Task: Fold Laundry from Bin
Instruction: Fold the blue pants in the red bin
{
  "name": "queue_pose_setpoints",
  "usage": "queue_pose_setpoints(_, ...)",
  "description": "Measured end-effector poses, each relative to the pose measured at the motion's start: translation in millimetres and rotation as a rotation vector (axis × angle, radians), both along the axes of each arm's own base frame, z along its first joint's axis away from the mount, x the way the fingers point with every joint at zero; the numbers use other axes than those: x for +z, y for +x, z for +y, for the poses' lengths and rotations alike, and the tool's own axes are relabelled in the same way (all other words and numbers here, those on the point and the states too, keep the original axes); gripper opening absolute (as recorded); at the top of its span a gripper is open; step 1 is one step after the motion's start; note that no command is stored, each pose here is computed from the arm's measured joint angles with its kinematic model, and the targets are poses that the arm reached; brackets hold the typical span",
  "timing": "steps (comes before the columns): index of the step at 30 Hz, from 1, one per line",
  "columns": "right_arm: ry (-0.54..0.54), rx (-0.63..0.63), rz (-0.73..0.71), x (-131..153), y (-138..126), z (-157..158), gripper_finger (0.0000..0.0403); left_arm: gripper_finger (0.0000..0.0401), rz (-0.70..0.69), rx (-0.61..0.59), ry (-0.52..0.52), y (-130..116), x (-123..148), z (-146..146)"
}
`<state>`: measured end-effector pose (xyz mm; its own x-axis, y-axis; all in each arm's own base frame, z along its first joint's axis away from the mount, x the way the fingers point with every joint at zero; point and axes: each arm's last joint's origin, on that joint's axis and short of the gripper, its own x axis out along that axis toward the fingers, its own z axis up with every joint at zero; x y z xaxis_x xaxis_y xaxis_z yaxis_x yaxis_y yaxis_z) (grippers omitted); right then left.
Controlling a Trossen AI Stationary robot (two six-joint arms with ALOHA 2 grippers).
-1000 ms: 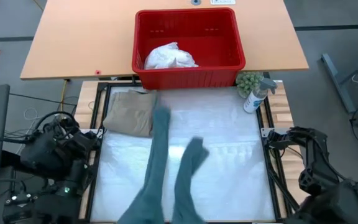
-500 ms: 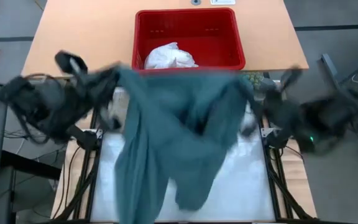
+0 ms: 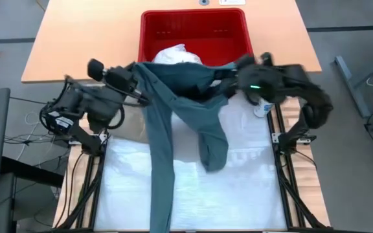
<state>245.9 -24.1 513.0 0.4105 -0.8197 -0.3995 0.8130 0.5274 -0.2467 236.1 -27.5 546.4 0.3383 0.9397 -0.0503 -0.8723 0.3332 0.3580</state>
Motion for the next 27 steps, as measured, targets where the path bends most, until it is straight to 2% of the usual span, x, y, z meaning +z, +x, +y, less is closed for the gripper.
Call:
queue_pose_setpoints(4,0.071,-0.006,0.170,-31.1,35.4,-14.7,0.0023,0.0000,0.000,0.007,-0.188,-4.8,-32.7,20.2)
queue_pose_setpoints(7,0.106,0.052,0.270,-53.3,67.4,-21.1,0.0023,0.0000,0.066,-0.003,-0.261,2.0,-50.9,31.0)
queue_pose_setpoints(12,0.075,0.136,0.478,-99.7,123.2,-34.5,0.0023,0.0000,0.155,0.062,-0.324,0.6,-83.8,43.2)
queue_pose_setpoints(15,0.041,0.172,0.575,-117.5,141.5,-46.2,0.0023,0.0000,0.233,0.101,-0.339,-4.4,-101.6,52.6)
queue_pose_setpoints(18,0.020,0.184,0.626,-128.3,151.8,-59.7,0.0023,0.0000,0.254,0.155,-0.359,-17.8,-110.3,64.8)
queue_pose_setpoints(21,0.016,0.180,0.626,-129.9,153.8,-64.5,0.0023,0.0000,0.182,0.156,-0.501,-31.0,-112.9,72.2)
queue_pose_setpoints(24,0.023,0.223,0.590,-117.8,146.3,-54.7,0.0023,0.0000,0.127,0.068,-0.695,-37.8,-112.0,69.0)
queue_pose_setpoints(27,0.050,0.308,0.542,-97.0,128.7,-36.0,0.0023,0.0000,0.054,-0.095,-0.866,-36.4,-107.8,59.2)
